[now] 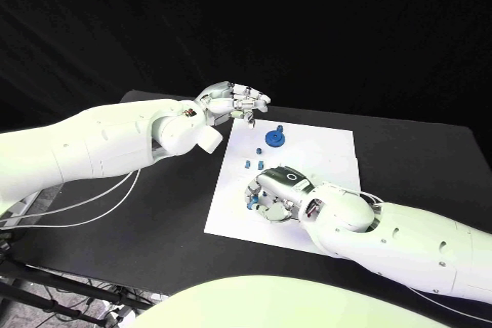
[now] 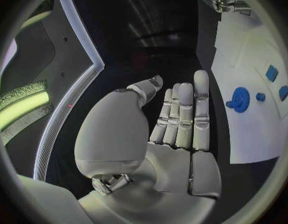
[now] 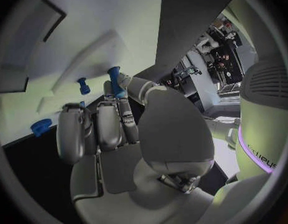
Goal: Assemble the parts on the task board
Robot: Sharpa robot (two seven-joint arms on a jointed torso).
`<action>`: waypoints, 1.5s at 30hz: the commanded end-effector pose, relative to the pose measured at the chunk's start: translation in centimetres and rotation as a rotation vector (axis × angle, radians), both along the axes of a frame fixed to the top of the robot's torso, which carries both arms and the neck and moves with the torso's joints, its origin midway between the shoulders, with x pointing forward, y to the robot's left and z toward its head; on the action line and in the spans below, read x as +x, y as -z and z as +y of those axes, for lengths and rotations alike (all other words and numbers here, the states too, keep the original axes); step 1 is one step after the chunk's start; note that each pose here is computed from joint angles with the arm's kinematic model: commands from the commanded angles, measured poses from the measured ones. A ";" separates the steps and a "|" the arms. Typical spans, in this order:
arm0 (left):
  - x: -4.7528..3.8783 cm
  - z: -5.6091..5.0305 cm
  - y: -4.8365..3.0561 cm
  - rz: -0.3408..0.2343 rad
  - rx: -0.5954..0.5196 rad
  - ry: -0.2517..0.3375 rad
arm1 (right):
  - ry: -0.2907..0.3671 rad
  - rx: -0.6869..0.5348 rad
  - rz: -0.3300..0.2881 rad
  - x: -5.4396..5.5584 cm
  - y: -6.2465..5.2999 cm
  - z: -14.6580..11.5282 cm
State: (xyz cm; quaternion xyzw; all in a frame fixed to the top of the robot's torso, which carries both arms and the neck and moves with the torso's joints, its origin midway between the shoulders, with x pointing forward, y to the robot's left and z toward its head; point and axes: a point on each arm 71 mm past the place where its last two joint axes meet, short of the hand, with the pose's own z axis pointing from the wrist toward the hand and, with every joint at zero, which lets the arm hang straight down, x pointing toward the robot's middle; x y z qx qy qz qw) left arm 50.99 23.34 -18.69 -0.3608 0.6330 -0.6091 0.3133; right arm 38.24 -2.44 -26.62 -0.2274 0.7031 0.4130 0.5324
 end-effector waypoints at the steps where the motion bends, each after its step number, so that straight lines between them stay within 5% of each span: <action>1: -0.07 -0.2 -0.15 0.000 -0.014 0.017 | -0.003 -0.044 -0.040 -0.2 0.3 0.2; 12: -0.07 -0.2 -0.14 0.001 -0.013 0.017 | -0.046 -0.049 -0.013 -0.6 0.6 0.6; 24: -0.07 -0.1 -0.12 0.003 -0.012 0.018 | -0.010 0.019 -0.047 -0.3 0.1 -0.5; 33: 0.02 -0.1 -0.06 0.005 -0.011 0.020 | 0.018 0.208 -0.071 -0.2 -2.2 -3.6; 38: 0.14 0.1 -0.01 0.004 -0.010 0.015 | 0.119 0.286 0.005 0.9 -4.1 -7.2; 45: 0.28 0.5 0.00 -0.005 -0.010 -0.002 | 0.477 0.256 0.280 3.8 -4.9 -16.6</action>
